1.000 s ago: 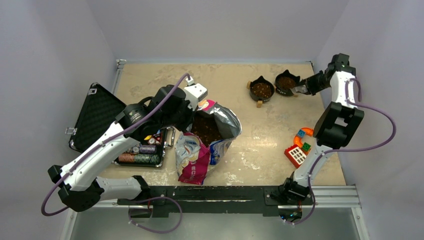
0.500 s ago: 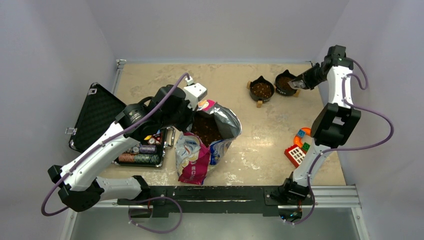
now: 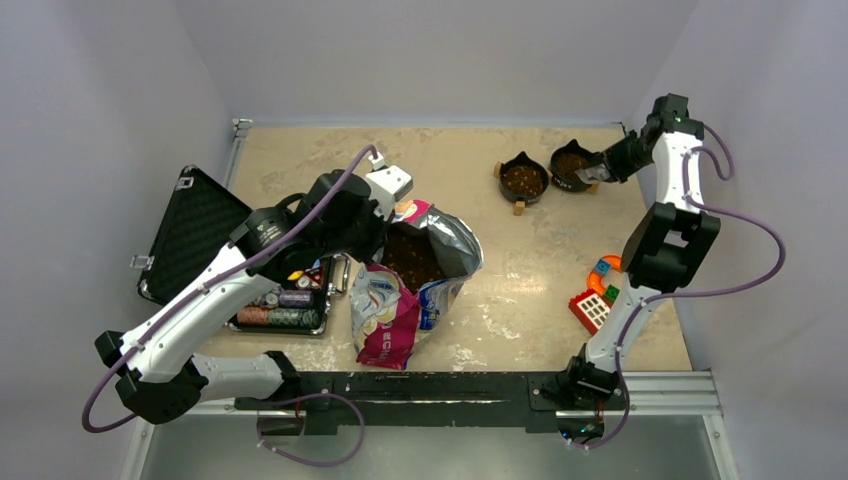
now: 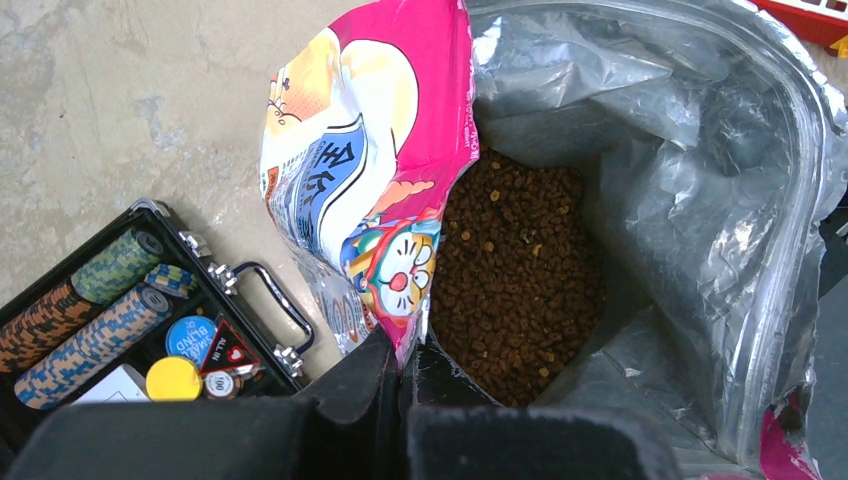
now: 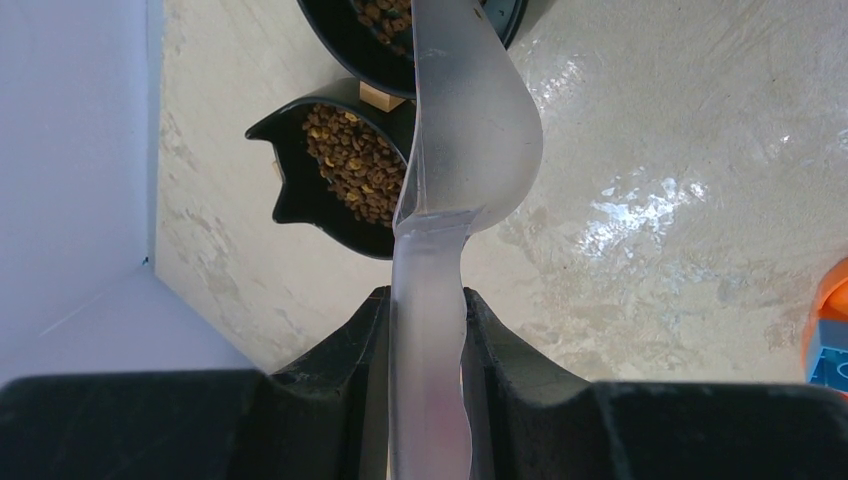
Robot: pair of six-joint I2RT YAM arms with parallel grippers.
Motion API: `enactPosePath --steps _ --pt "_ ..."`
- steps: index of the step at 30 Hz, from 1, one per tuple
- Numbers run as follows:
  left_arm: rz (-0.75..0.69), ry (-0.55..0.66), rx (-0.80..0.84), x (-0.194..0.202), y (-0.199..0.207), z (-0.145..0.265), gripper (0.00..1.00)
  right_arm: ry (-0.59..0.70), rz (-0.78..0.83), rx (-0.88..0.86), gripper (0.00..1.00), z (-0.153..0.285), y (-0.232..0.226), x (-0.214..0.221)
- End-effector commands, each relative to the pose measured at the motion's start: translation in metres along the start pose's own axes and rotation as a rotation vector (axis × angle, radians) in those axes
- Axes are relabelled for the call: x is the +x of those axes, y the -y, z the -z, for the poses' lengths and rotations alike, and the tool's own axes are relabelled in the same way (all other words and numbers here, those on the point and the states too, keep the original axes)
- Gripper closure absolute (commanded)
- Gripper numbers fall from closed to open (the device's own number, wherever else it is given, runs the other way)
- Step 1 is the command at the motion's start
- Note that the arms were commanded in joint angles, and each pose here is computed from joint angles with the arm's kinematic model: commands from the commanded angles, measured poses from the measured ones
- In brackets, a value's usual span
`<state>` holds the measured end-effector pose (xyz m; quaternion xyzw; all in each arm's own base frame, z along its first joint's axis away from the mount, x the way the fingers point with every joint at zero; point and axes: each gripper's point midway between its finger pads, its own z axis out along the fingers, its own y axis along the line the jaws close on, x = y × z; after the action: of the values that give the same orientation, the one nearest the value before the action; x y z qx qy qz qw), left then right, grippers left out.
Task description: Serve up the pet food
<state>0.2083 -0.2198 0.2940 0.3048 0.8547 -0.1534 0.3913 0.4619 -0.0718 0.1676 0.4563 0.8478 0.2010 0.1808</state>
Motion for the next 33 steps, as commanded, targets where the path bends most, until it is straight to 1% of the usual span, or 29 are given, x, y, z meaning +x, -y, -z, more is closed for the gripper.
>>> enactPosePath --steps 1,2,4,7,10,14,18,19,23,25,28,30,33 --pt "0.055 0.310 0.044 -0.076 0.005 0.039 1.00 -0.004 0.015 -0.081 1.00 0.013 -0.014 0.001" --pt "0.059 0.310 0.044 -0.075 0.006 0.040 1.00 -0.014 0.020 -0.154 1.00 0.018 -0.023 0.007" --pt "0.065 0.313 0.044 -0.075 0.005 0.041 1.00 0.022 0.042 -0.315 1.00 0.041 -0.043 0.013" --pt "0.087 0.313 0.045 -0.075 0.006 0.041 1.00 0.070 0.043 -0.473 1.00 0.060 -0.055 0.021" --pt "0.104 0.304 0.066 -0.072 0.010 0.040 1.00 0.039 0.003 -0.501 1.00 0.060 -0.045 0.027" --pt "0.115 0.300 0.076 -0.069 0.011 0.041 1.00 -0.002 0.025 -0.579 1.00 0.062 -0.042 0.041" --pt "0.121 0.300 0.070 -0.066 0.010 0.044 1.00 -0.023 0.118 -0.680 1.00 0.068 -0.039 0.064" --pt "0.121 0.302 0.067 -0.065 0.009 0.045 1.00 -0.031 0.151 -0.718 1.00 0.066 -0.036 0.072" --pt "0.127 0.303 0.052 -0.061 0.006 0.047 1.00 -0.076 0.314 -0.894 1.00 0.084 -0.027 0.117" --pt "0.132 0.299 0.046 -0.059 0.004 0.047 1.00 -0.092 0.372 -0.920 1.00 0.087 -0.013 0.141" --pt "0.135 0.289 0.039 -0.057 0.003 0.046 1.00 -0.082 0.423 -0.882 1.00 0.082 0.010 0.167" --pt "0.146 0.284 0.031 -0.055 0.002 0.046 1.00 -0.086 0.415 -0.836 1.00 0.071 0.025 0.181" --pt "0.171 0.284 0.024 -0.055 0.001 0.047 1.00 -0.183 0.317 -0.768 1.00 0.049 0.049 0.210"
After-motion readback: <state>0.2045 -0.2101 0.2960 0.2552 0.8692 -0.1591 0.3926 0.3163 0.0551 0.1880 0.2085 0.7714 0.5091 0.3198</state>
